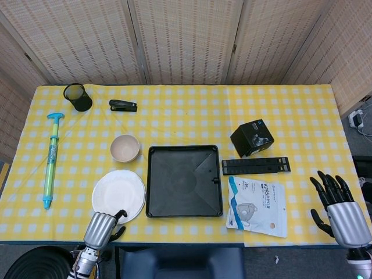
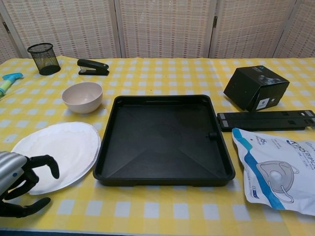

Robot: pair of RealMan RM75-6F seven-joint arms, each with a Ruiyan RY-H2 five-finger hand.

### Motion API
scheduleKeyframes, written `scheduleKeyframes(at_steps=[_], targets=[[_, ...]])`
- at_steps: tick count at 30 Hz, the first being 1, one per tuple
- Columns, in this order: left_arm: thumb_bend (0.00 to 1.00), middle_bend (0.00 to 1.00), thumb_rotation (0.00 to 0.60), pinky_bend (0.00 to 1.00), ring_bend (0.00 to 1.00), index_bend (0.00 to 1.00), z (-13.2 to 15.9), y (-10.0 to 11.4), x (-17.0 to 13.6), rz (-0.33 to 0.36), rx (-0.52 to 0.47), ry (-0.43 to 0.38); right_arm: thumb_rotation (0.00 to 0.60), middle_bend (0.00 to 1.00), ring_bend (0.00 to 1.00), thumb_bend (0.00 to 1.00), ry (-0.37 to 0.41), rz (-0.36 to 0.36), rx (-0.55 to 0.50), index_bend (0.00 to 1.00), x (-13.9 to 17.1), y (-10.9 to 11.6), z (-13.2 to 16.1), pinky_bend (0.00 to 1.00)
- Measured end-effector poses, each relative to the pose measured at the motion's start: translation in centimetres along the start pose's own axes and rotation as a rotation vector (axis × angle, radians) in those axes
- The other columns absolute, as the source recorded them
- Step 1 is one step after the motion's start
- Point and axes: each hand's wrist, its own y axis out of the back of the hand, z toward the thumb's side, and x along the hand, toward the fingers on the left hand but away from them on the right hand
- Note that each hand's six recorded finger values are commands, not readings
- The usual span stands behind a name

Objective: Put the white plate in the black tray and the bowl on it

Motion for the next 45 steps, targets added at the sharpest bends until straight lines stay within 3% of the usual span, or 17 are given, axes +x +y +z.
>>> scheduleKeyframes(at_steps=[33,45], targets=[[0.36,1.00,0.600,1.00,1.00,0.50,-1.9,-0.9,1.8,0.058,0.082,0.076,0.600,0.00,0.00,0.42,0.007,0.010,-0.011,0.00,0.1,0.2,0.0,0.00],[0.57,1.00,0.600,1.00,1.00,0.57,-2.5,-0.5,2.1,0.137,0.110,0.091,0.600,0.00,0.00,0.42,0.009,0.013,-0.010,0.00,0.0,0.1,0.0,0.00]])
